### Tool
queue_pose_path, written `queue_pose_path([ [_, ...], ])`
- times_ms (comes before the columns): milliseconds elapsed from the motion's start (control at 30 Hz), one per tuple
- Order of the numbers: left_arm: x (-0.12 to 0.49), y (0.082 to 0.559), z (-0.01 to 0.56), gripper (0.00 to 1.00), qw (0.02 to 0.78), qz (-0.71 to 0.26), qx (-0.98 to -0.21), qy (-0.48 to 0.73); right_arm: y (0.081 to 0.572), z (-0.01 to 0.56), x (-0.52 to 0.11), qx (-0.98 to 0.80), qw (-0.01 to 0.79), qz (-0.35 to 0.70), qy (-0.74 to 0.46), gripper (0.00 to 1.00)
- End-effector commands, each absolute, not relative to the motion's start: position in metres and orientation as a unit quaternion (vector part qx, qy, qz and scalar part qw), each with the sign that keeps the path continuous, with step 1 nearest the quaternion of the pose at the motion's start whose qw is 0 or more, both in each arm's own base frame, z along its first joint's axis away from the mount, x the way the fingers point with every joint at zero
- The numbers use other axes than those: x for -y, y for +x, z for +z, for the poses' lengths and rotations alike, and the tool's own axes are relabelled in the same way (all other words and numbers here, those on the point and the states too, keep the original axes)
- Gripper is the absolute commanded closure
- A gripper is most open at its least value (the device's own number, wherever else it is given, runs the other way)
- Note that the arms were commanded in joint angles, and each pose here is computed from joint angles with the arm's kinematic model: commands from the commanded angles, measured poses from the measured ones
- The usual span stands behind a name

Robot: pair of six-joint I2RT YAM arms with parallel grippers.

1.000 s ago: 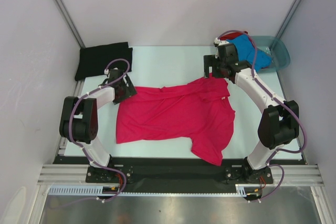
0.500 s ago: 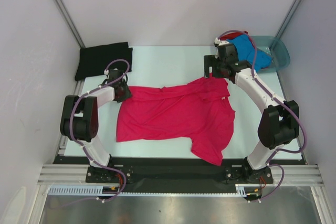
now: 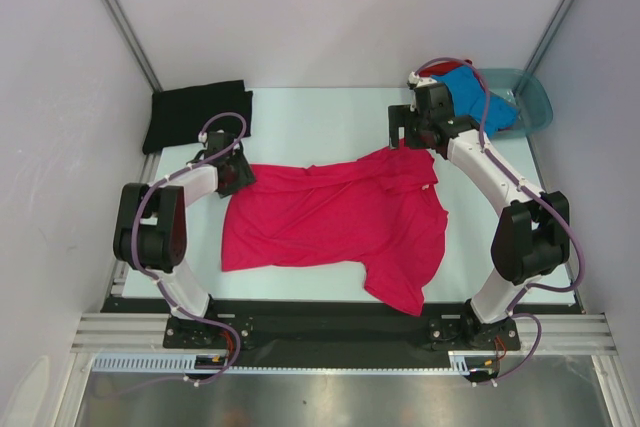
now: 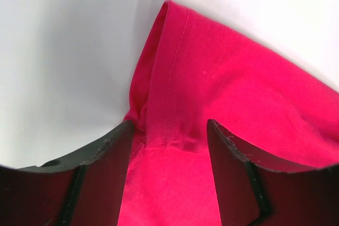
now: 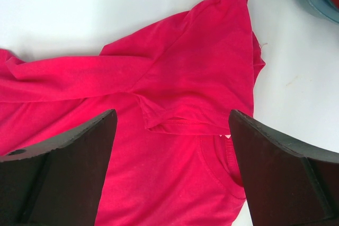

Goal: Fold and stack the t-shirts

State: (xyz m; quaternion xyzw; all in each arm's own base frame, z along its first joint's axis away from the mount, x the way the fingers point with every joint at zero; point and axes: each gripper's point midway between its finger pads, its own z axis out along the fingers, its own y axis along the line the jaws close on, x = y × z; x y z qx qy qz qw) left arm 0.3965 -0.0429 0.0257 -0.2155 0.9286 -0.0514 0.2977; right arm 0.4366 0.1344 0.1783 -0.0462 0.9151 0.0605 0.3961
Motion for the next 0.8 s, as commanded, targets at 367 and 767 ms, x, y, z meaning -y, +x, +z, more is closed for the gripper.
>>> queue_pose_path([
  [367, 0.056, 0.41, 0.05, 0.41, 0.328, -0.098, -0.916, -0.209, 0.439, 0.183, -0.133, -0.913, 0.402, 0.055, -0.05, 0.08],
  [767, 0.054, 0.408, 0.054, 0.61, 0.329, -0.093, -0.916, -0.211, 0.44, 0.18, -0.133, -0.915, 0.397, 0.054, -0.051, 0.08],
])
